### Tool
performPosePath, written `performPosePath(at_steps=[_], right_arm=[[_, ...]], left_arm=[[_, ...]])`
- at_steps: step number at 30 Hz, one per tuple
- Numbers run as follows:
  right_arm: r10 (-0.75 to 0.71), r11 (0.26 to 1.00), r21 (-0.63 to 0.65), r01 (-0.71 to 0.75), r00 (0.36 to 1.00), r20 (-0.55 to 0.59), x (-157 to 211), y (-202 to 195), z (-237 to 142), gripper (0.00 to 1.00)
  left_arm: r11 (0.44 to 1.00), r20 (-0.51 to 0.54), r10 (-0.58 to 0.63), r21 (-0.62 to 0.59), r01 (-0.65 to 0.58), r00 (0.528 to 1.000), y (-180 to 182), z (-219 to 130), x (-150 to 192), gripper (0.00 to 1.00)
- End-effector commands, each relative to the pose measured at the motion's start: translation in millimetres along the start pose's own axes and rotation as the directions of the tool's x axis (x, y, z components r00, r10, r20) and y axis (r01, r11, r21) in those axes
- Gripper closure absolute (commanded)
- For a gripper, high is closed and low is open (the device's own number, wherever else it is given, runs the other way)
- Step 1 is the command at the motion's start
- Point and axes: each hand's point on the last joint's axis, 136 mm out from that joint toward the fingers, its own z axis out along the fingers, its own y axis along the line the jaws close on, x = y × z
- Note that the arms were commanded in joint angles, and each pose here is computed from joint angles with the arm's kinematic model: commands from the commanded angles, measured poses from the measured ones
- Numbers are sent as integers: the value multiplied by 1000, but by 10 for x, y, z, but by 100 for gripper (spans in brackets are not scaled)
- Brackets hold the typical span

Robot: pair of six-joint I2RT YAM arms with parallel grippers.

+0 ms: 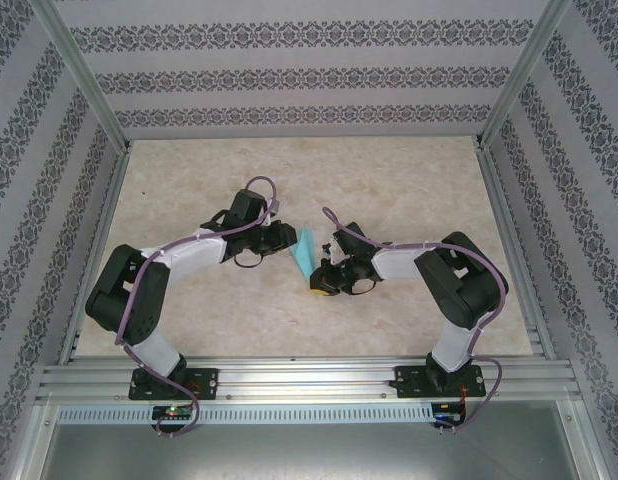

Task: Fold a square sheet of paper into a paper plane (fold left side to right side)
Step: Fold the wing for the fifth time at the center of the table.

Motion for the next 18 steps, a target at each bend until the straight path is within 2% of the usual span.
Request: performPosePath(at_steps=[1,10,18], right_arm=[[88,990,117,-84,995,-35,129,-367,45,90],[88,989,122,-83,995,-39,124,-368,52,90],[88,989,124,-82,995,-42,128,-370,50,90]], left_arm=[[997,-53,67,41,-65,996,-250,26,187,75],[996,-107,60,73,-53,992,-309,403,261,76],[999,-134,45,-2,-46,990,-40,704,237,77]])
